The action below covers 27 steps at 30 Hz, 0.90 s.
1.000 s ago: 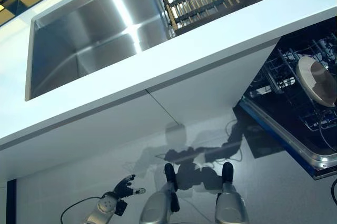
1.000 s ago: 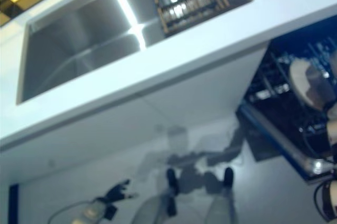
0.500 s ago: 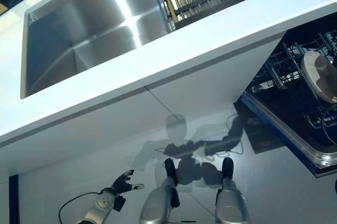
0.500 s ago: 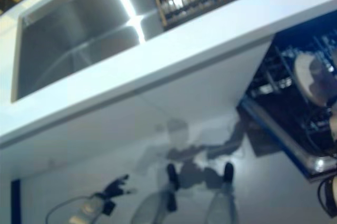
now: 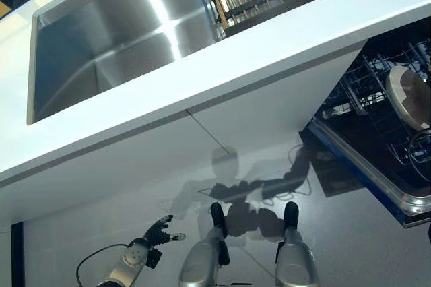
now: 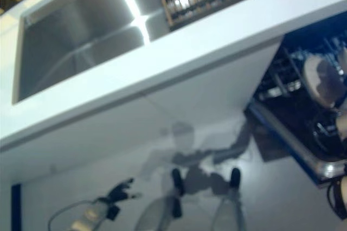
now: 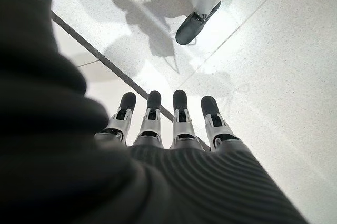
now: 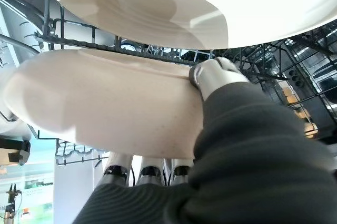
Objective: Take plates into dishwasher
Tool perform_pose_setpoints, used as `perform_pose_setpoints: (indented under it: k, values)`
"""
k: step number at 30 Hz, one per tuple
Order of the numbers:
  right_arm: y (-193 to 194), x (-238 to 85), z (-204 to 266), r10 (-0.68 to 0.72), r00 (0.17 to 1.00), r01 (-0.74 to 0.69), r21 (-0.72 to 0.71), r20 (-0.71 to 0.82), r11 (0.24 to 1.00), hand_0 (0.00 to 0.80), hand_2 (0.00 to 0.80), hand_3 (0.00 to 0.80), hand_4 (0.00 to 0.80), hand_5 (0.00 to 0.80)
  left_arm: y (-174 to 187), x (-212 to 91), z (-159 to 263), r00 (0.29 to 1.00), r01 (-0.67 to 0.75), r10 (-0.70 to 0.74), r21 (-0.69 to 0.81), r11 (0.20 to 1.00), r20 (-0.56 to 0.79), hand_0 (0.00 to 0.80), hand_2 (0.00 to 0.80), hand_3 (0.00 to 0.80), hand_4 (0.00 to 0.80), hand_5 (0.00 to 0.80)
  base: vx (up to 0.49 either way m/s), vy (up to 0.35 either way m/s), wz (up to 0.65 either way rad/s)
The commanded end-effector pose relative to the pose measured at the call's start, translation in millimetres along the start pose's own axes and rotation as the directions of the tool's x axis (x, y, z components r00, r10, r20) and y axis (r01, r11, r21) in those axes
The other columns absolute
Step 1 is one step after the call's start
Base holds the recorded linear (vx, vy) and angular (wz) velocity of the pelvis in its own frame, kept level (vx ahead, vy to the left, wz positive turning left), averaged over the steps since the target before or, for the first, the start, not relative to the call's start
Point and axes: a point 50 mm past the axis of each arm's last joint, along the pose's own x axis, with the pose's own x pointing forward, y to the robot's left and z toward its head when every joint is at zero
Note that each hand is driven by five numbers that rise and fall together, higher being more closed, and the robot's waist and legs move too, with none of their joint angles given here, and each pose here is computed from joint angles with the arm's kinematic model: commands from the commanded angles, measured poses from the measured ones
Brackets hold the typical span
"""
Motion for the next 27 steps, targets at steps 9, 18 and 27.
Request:
perform_pose_setpoints:
  k: [9,18,27]
  values:
    - [7.3,3.8,10.6,0.102,0.995,-0.103,-0.043,-0.006,0.994,0.8,0.8,0.8,0.8,0.8,21.8,3.0,19.5,0.998,-0.01,0.006,0.06,0.998,0.065,0.0,0.0,0.0,0.0,0.0,0.0,-0.001,-0.01]
    - [5.9,5.5,5.9,0.096,0.995,-0.097,-0.055,-0.024,0.994,0.8,0.8,0.8,0.8,0.8,22.4,2.8,21.4,0.997,-0.008,0.004,0.056,0.998,0.073,0.0,0.0,0.0,0.0,0.0,0.0,0.0,0.0]
    - [5.4,4.7,6.4,0.083,0.996,-0.084,-0.048,-0.027,0.995,0.518,0.518,0.518,0.518,0.518,22.6,2.4,20.8,0.997,-0.014,0.01,0.05,0.999,0.074,0.0,0.0,0.0,0.0,0.0,0.0,0.0,0.0]
